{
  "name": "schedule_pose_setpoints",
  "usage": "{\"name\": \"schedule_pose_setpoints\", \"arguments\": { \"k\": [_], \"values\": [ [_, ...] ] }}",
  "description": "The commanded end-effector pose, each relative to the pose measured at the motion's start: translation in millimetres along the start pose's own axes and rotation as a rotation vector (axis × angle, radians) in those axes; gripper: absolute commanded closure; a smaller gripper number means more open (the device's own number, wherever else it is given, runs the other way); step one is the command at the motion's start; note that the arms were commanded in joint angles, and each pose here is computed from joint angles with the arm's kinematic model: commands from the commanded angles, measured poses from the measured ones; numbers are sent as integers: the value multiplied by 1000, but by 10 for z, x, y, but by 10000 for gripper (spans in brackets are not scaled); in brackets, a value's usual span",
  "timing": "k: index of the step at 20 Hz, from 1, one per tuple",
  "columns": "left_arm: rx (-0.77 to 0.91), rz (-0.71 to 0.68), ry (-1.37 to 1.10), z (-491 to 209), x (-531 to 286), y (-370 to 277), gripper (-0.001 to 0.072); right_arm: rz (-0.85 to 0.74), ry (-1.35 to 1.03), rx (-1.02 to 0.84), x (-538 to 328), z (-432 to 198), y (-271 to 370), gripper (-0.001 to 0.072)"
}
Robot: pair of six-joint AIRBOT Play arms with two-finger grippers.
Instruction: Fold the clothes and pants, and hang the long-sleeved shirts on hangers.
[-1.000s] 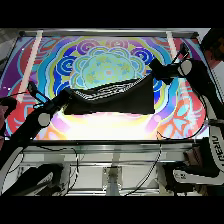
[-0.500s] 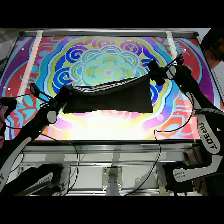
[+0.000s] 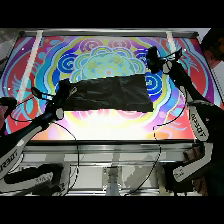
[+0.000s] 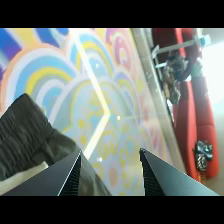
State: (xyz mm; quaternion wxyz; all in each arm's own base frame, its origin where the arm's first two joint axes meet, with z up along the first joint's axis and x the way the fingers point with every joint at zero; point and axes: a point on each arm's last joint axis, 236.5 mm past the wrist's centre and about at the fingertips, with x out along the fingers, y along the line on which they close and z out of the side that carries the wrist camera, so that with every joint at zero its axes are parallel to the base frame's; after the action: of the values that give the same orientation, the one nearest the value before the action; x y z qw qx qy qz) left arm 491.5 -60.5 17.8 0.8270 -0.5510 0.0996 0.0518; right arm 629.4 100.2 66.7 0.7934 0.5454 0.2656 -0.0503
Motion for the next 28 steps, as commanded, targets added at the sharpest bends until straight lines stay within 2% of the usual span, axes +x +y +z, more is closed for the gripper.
{"name": "schedule_pose_setpoints", "arguments": {
  "k": [1,2,3,4,5,8,9,11,13,15,18,19,20,21,22,23,25,28],
  "values": [
    [-2,-47,-41,138,70,-91,274,36,-13,-78,-33,139,236,367],
    [34,-83,-47,202,47,-205,313,20,-1,-87,-62,173,234,390],
    [93,-128,-42,244,11,-354,395,-10,15,-117,-104,232,196,498],
    [180,-186,-28,270,-53,-552,536,-43,36,-158,-150,287,141,708],
    [269,-241,-17,286,-132,-739,690,-79,60,-194,-204,342,67,707],
    [398,-357,-38,425,-417,-1226,684,-168,183,-367,-419,442,-199,711],
    [408,-358,-46,487,-517,-1330,684,-149,255,-433,-500,412,-248,712],
    [448,-268,-17,537,-661,-1297,684,-68,410,-512,-691,330,-323,712],
    [544,-161,21,554,-842,-1197,684,-49,520,-517,-913,372,-526,712],
    [552,-80,34,623,-1071,-1153,684,-29,638,-478,-1160,380,-804,712],
    [555,-74,34,659,-1417,-1297,677,106,852,-394,-1575,173,-1126,711],
    [554,-99,28,659,-1508,-1388,620,99,885,-357,-1639,135,-1263,708],
    [553,-130,21,657,-1593,-1486,421,45,883,-344,-1614,138,-1461,703],
    [551,-152,16,657,-1657,-1555,272,-44,857,-367,-1543,186,-1708,569],
    [546,-165,14,656,-1700,-1598,237,-141,842,-383,-1498,214,-1928,240],
    [543,-177,14,647,-1733,-1633,232,-241,819,-394,-1454,254,-2124,21],
    [536,-189,24,608,-1760,-1663,232,-366,812,-368,-1402,217,-2316,19],
    [514,-203,47,530,-1773,-1689,232,-343,993,-335,-1394,-240,-2398,19]
  ]
}}
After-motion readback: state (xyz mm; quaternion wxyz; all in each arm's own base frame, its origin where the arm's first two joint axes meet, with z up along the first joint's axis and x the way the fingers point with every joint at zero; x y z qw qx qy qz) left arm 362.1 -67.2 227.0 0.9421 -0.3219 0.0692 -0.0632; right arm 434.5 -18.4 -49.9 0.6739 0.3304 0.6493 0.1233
